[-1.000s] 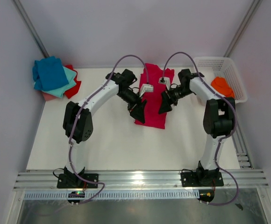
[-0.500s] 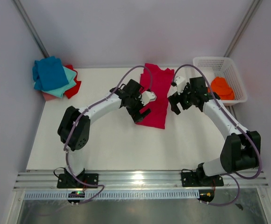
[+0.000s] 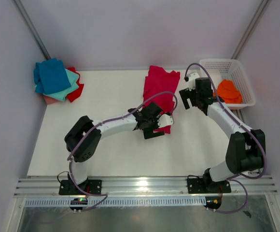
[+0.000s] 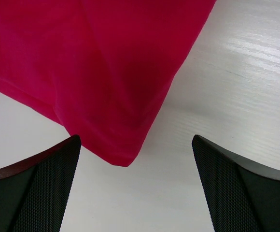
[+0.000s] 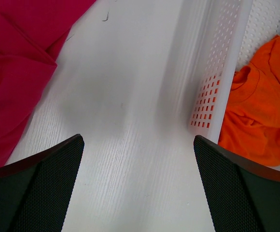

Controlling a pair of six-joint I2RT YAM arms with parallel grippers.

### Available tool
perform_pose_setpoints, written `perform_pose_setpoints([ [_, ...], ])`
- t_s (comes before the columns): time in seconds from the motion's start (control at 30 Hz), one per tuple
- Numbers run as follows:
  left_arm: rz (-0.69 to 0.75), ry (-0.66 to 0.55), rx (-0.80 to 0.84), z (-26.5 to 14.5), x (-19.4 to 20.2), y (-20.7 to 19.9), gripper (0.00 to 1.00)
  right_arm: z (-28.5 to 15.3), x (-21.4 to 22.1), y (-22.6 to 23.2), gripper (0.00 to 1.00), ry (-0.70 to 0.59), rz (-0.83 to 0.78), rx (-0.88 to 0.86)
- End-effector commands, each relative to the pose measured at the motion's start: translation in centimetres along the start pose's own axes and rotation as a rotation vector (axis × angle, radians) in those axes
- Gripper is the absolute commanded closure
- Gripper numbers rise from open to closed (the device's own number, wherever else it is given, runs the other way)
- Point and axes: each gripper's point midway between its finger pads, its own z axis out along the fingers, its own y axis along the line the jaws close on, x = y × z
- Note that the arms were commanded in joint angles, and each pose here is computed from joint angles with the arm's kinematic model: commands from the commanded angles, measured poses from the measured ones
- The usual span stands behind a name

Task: Fold and stack the t-shirts
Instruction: Fold the tshirt

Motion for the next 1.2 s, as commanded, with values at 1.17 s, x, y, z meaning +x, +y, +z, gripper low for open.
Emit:
perform_pose_setpoints([
  [1.17, 0.042, -0.017, 0.153, 5.0, -2.7, -2.6, 0.26, -0.1, -1.5, -0.2, 0.01, -0.043, 0.022, 0.005],
])
